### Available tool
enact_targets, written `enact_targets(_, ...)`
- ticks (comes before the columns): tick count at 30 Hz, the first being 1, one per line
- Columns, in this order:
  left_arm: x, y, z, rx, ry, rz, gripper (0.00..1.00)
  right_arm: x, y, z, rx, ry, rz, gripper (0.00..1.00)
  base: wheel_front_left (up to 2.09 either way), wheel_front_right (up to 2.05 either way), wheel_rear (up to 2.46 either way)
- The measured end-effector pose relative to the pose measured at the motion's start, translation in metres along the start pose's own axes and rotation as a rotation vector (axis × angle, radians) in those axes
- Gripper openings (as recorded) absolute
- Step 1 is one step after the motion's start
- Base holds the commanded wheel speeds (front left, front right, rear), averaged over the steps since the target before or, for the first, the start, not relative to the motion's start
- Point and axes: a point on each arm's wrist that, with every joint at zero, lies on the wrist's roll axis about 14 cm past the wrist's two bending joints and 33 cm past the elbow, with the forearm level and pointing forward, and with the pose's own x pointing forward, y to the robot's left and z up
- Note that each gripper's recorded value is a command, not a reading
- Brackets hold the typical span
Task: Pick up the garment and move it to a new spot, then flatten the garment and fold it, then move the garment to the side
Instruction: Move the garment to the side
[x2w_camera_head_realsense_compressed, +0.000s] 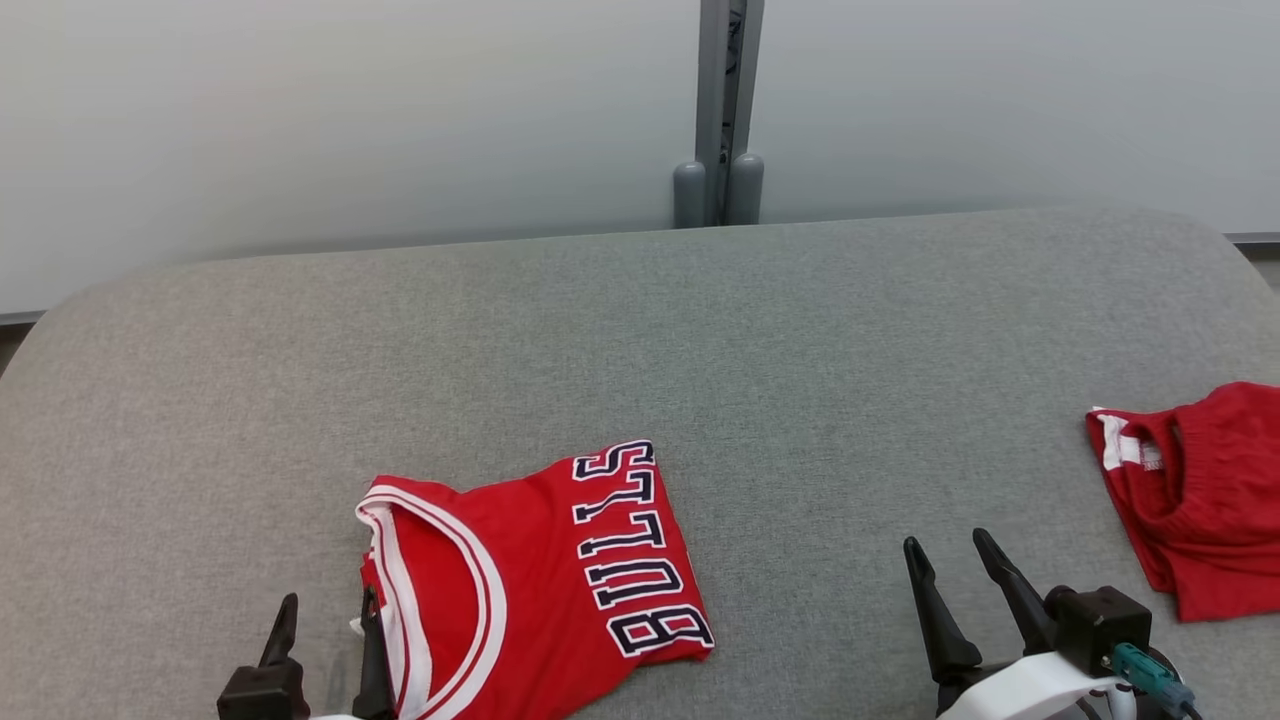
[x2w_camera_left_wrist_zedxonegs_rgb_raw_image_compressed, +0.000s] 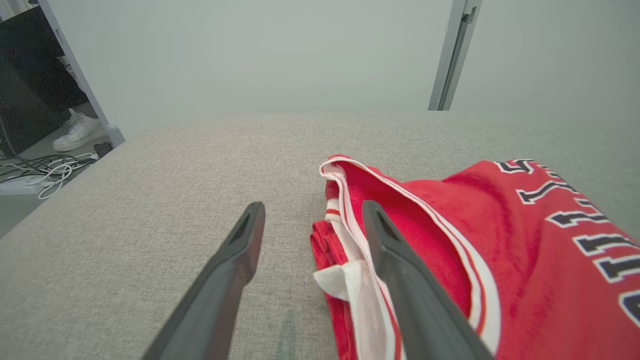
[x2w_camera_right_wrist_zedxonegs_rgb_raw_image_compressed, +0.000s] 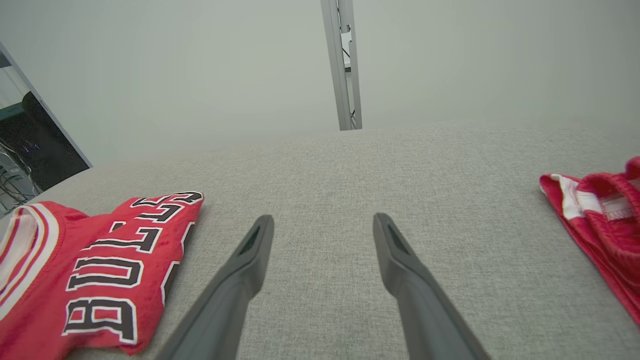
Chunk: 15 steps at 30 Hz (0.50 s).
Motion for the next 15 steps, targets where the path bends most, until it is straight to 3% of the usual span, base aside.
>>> enact_targets(11,-0.006,-0.007,-0.003,-0.007,0.006,-0.020,1.00,-0.004,0.004,0.000,0.013,-0.002,0.009,1.00,0.00,0.00,0.00)
enact_targets(15,-0.004,-0.007,-0.005,-0.013,0.016,-0.016,1.00,0.006,0.030,-0.002,0.022,0.005,0.090,1.00,0.00,0.00,0.00)
